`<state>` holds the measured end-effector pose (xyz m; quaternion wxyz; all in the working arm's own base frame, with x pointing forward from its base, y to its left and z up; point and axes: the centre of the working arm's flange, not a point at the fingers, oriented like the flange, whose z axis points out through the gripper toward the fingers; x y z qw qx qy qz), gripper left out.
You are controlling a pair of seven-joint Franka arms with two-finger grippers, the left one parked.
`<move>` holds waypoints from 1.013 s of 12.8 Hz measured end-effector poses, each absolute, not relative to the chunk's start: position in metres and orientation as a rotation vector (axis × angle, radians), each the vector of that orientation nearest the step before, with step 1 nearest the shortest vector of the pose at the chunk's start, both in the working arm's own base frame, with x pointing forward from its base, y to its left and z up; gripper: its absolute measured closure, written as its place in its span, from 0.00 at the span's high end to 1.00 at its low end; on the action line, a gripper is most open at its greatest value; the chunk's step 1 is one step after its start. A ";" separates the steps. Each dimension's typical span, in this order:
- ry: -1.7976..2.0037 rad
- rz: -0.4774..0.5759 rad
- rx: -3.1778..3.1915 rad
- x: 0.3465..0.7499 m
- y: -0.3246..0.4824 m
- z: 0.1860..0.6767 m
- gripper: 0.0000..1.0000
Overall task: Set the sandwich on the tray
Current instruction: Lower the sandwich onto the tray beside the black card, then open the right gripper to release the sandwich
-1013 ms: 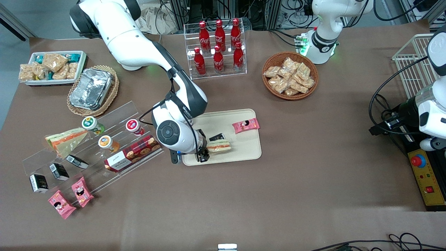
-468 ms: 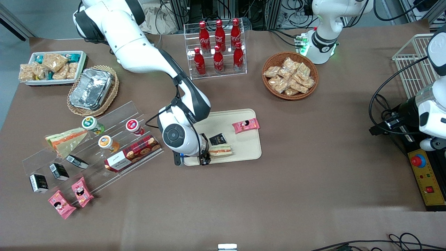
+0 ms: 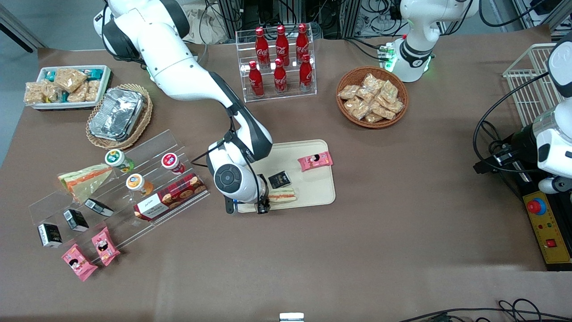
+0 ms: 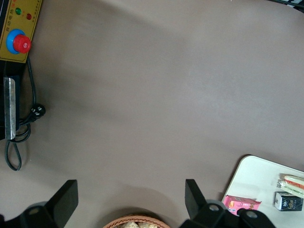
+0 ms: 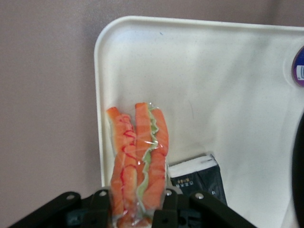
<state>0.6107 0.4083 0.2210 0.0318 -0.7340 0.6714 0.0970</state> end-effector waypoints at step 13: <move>1.972 0.143 -2.332 0.610 0.423 0.223 0.98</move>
